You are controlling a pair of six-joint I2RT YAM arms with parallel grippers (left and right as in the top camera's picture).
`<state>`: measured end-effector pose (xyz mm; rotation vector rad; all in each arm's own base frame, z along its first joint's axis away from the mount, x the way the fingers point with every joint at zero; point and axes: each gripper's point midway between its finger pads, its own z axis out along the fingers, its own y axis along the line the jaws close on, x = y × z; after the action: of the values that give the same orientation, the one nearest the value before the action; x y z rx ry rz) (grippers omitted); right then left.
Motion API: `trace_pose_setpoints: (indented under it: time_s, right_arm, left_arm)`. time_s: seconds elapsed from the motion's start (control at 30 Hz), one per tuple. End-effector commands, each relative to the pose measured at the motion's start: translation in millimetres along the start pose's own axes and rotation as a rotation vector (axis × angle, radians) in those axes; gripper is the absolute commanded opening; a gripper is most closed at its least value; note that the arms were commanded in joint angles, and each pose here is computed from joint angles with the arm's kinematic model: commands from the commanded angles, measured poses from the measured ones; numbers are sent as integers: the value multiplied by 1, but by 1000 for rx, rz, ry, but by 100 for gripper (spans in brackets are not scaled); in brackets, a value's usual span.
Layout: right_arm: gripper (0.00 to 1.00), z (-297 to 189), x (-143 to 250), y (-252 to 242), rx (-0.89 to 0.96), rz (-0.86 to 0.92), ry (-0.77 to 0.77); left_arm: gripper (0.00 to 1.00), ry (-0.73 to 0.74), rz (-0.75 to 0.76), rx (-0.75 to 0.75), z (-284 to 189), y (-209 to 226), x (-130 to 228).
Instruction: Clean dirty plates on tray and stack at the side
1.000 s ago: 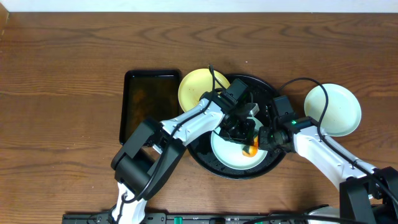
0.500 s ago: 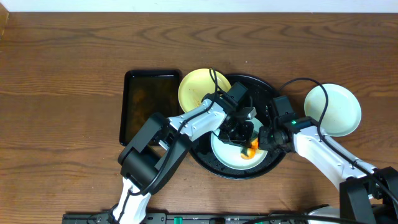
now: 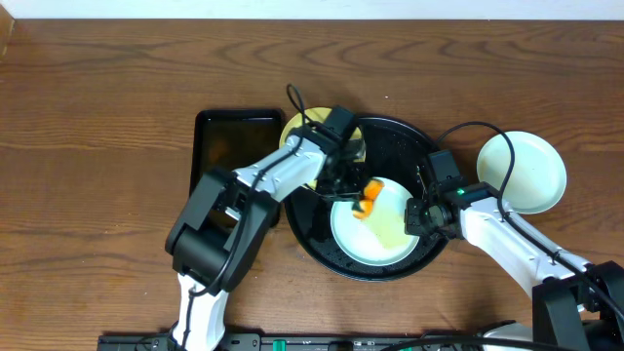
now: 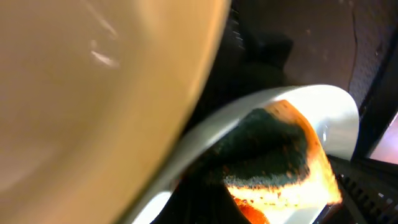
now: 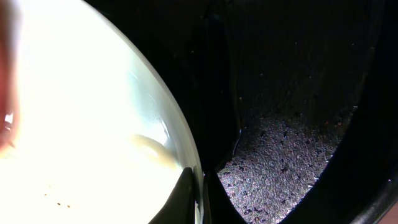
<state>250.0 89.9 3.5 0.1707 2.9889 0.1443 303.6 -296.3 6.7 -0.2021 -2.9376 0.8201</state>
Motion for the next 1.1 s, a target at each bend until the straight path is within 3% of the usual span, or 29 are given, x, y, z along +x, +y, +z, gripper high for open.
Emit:
trace_pose_setpoints:
  time_s: [0.0, 0.2, 0.37, 0.57, 0.67, 0.9, 1.07]
  right_arm:
    - [1, 5, 3, -30, 136, 6, -3]
    - [1, 5, 1, -29, 133, 7, -9]
    - [6, 5, 0, -26, 117, 7, -13]
    - [10, 7, 8, -13, 40, 9, 29]
    - [1, 8, 13, -9, 17, 4, 47]
    - [1, 7, -10, -13, 37, 12, -48]
    - [1, -23, -46, -18, 46, -39, -169]
  left_arm:
    - [8, -75, -75, -201, -13, 54, -14]
    - [7, -148, 27, -159, -64, 10, -4]
    - [7, -297, 85, -164, -124, -15, 0]
    - [7, -424, 34, -375, -174, 21, 1]
    - [7, -447, -6, -435, -190, 39, 2]
    - [7, -431, -62, -460, -198, 58, 6]
    - [7, -431, -63, -464, -198, 59, 6]
